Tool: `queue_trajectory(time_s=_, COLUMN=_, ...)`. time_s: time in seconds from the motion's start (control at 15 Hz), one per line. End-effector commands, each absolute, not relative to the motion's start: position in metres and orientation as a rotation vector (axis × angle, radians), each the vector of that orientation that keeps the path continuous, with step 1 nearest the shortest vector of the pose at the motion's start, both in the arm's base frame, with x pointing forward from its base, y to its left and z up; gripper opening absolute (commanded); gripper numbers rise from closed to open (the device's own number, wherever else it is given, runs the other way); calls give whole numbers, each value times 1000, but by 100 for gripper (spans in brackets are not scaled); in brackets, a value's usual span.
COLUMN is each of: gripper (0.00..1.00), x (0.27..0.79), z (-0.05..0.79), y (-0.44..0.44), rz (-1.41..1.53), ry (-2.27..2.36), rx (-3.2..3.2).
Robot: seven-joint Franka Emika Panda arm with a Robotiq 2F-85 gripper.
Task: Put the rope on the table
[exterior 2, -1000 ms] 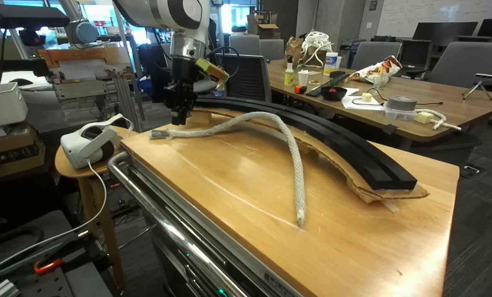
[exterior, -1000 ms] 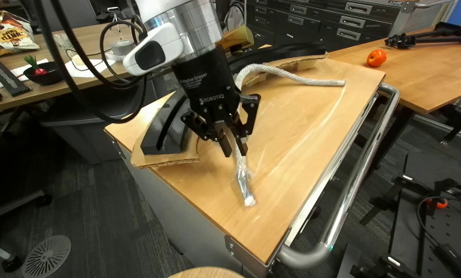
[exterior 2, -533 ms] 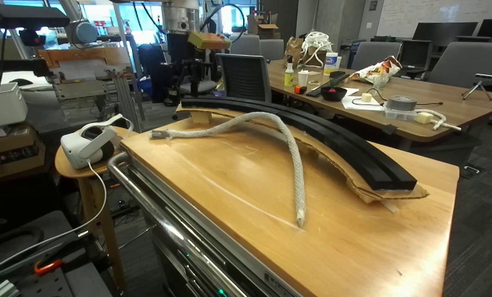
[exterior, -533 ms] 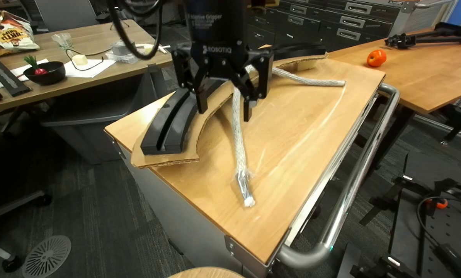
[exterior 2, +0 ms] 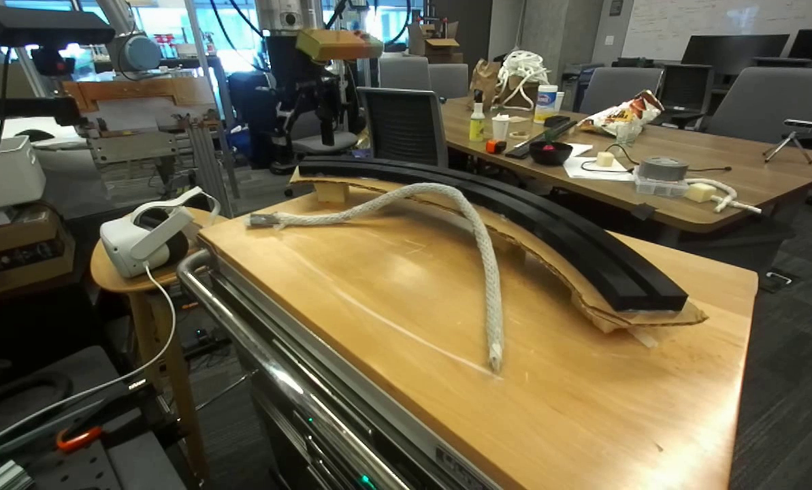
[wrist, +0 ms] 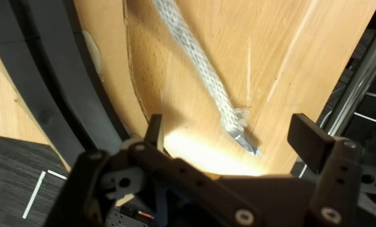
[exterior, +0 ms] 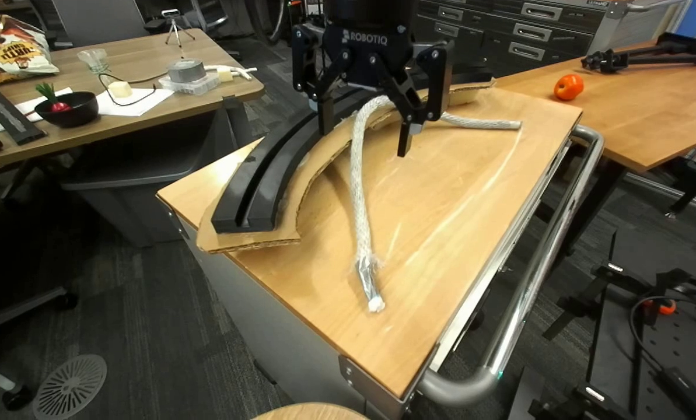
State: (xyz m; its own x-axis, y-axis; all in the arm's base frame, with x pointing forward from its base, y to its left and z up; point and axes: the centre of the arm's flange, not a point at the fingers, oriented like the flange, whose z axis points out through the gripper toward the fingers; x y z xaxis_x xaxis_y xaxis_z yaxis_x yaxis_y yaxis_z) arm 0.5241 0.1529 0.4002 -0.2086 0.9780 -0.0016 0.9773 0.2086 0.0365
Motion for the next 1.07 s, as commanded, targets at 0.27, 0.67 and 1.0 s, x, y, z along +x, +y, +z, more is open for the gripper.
queue_trajectory(time_s=0.27, gripper=100, x=545, z=380, y=88, rz=-18, ry=2009, rx=2206)
queue_trajectory(time_s=0.67, gripper=100, x=550, z=383, y=29, rz=173, ry=1768, rx=2262)
queue_trajectory(time_s=1.0, gripper=49, x=573, z=377, y=16, rz=190, ry=1758, rx=2272)
